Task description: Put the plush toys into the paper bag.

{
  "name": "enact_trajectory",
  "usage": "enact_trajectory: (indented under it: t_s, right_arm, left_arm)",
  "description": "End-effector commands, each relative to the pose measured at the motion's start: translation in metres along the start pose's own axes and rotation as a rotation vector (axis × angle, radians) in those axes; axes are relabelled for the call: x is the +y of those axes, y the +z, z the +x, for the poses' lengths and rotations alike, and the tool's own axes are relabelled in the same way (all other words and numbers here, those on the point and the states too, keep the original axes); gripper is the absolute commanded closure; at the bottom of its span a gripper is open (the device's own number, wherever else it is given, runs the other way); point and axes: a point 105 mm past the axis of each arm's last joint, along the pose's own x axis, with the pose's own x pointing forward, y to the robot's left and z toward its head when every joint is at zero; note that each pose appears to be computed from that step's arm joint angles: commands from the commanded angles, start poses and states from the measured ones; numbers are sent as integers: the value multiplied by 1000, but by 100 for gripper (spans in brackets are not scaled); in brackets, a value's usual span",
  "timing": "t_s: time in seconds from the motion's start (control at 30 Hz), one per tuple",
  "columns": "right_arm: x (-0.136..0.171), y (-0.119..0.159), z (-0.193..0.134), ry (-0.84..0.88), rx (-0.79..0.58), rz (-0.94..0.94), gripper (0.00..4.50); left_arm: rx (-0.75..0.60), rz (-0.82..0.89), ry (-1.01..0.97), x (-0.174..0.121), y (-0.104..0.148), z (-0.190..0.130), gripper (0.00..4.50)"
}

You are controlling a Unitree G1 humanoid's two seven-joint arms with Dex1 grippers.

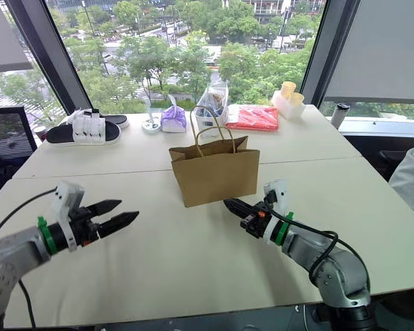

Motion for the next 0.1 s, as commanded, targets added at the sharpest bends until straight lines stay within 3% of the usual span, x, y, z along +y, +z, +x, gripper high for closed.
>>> enact_trajectory:
  t_s: [0.03, 0.1]
  right_arm:
    - [-12, 8, -3, -106, -71, -16, 450]
    - [-14, 2, -3, -122, -56, -20, 450]
  left_arm:
    - [-83, 6, 51, -15, 7, -4, 9]
    - [-114, -48, 74, -28, -2, -4, 9]
